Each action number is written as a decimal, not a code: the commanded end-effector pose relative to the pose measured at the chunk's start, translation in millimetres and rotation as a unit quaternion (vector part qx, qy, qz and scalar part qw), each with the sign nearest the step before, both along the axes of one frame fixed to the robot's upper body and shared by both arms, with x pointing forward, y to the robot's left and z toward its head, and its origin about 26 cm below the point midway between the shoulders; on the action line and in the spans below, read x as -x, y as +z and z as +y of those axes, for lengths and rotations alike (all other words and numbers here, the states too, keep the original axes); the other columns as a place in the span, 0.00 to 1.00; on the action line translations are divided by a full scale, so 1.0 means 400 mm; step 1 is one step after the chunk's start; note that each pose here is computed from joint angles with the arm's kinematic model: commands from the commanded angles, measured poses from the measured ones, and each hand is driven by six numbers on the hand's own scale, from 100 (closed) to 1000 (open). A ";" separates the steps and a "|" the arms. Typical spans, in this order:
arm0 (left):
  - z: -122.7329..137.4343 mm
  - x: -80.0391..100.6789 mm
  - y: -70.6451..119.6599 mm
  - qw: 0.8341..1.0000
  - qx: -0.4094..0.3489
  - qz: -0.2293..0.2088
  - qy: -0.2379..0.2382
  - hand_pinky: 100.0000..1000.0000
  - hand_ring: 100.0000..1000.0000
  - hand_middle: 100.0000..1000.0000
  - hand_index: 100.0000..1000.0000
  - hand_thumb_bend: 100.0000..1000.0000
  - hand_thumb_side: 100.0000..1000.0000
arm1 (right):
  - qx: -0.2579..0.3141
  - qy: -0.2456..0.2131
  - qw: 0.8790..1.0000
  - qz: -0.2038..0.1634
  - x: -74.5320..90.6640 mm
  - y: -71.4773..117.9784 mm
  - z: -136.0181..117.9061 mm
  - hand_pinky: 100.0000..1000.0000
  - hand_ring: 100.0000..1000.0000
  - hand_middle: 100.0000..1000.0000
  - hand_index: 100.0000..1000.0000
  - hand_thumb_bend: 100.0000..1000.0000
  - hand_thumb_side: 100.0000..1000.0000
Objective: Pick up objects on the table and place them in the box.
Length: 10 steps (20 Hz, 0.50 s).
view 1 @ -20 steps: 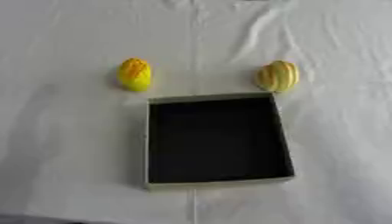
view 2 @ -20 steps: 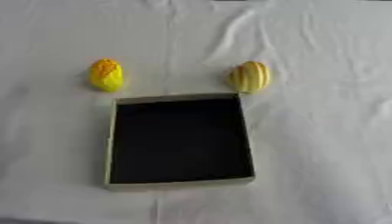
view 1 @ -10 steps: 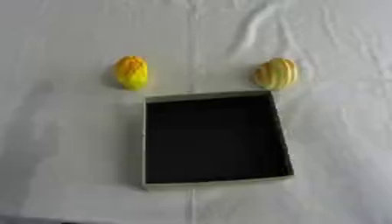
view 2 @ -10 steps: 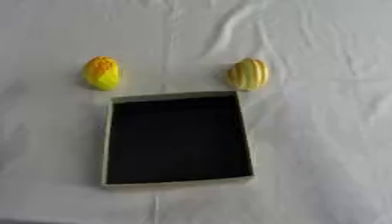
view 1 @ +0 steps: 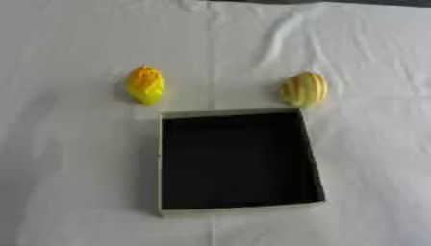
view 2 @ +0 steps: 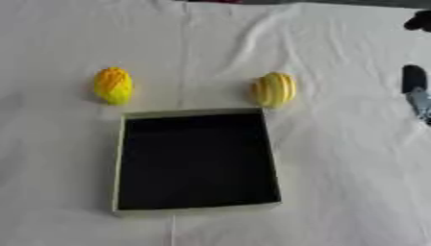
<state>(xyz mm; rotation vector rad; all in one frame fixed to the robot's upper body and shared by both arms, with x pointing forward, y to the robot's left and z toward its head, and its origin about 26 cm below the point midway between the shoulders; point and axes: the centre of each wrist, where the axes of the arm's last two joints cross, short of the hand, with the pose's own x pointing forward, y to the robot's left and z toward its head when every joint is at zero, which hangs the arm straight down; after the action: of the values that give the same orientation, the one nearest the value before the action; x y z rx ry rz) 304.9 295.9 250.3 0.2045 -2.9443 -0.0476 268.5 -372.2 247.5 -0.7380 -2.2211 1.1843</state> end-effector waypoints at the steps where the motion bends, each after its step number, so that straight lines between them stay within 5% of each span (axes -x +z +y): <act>1: 0.004 0.009 0.023 1.000 -0.021 -0.012 0.000 0.83 0.79 0.73 0.84 0.00 0.57 | 0.092 -0.010 0.996 0.014 0.002 0.046 0.013 0.84 0.85 0.79 0.88 0.00 0.21; 5: 0.000 0.008 0.023 1.000 -0.026 -0.010 -0.004 0.83 0.79 0.73 0.84 0.00 0.57 | 0.182 -0.039 0.981 0.051 0.003 0.063 0.018 0.84 0.86 0.84 0.90 0.00 0.33; 10: -0.005 0.007 0.022 1.000 -0.023 -0.009 -0.011 0.83 0.79 0.73 0.84 0.00 0.57 | 0.288 -0.068 0.953 0.070 0.005 0.100 0.020 0.85 0.87 0.84 0.90 0.00 0.33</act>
<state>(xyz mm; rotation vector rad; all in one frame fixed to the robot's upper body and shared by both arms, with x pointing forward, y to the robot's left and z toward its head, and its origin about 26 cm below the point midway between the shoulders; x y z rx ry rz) 305.2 294.1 250.6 0.1834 -2.9364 -0.0915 269.0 -367.4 272.3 -0.9155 -1.7345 1.6873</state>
